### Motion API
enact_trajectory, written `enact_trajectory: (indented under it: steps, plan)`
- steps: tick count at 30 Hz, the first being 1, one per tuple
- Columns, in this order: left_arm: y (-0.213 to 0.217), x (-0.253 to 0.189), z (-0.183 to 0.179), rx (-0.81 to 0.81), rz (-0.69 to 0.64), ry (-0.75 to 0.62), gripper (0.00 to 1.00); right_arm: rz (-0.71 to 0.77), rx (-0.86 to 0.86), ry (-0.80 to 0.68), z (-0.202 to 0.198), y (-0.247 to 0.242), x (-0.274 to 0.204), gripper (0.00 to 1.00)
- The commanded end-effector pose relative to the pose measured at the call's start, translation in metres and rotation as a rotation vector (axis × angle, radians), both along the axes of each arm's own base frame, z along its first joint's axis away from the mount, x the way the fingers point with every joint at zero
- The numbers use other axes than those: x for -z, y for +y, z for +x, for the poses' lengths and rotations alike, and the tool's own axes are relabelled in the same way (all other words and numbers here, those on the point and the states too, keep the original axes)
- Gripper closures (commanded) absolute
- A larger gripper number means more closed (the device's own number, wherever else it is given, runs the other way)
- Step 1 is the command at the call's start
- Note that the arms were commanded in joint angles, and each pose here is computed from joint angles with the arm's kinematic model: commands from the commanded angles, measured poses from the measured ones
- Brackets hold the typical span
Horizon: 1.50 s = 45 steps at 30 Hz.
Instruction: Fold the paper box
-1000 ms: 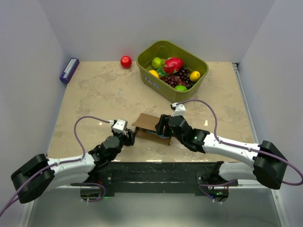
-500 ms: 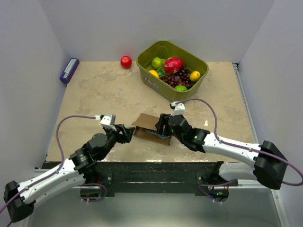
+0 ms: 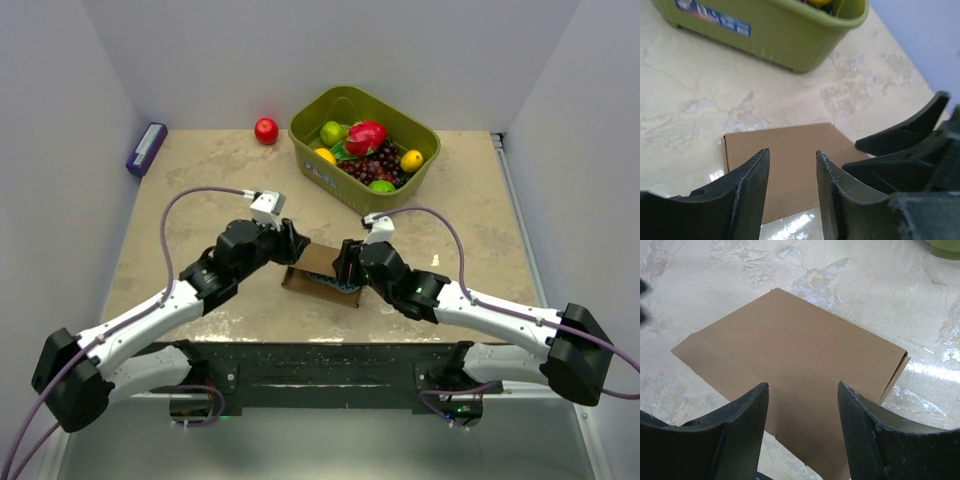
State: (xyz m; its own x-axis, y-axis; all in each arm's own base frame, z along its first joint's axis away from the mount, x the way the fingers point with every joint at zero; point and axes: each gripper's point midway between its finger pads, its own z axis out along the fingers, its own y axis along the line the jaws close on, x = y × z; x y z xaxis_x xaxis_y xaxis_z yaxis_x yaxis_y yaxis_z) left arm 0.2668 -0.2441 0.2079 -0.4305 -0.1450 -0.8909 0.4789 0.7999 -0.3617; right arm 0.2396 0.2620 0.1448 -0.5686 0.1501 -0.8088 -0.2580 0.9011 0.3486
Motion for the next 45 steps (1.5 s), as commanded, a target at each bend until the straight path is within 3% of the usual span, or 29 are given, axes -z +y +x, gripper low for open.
enact_trajectory:
  steps: [1,14,35,45]
  plan:
    - [-0.031,0.011,-0.013,0.184,-0.072,0.054,0.54,0.029,-0.006,0.01,-0.004,0.003,-0.006,0.4]
    - [-0.021,0.102,-0.04,0.188,-0.07,0.234,0.56,0.005,-0.028,0.135,-0.023,0.001,0.043,0.41]
    - [-0.009,0.153,-0.056,0.145,-0.061,0.358,0.58,-0.073,-0.012,0.252,-0.036,-0.007,0.098,0.41]
    - [-0.02,0.124,-0.043,0.175,-0.067,0.293,0.57,-0.093,0.001,0.193,-0.028,-0.012,0.066,0.37]
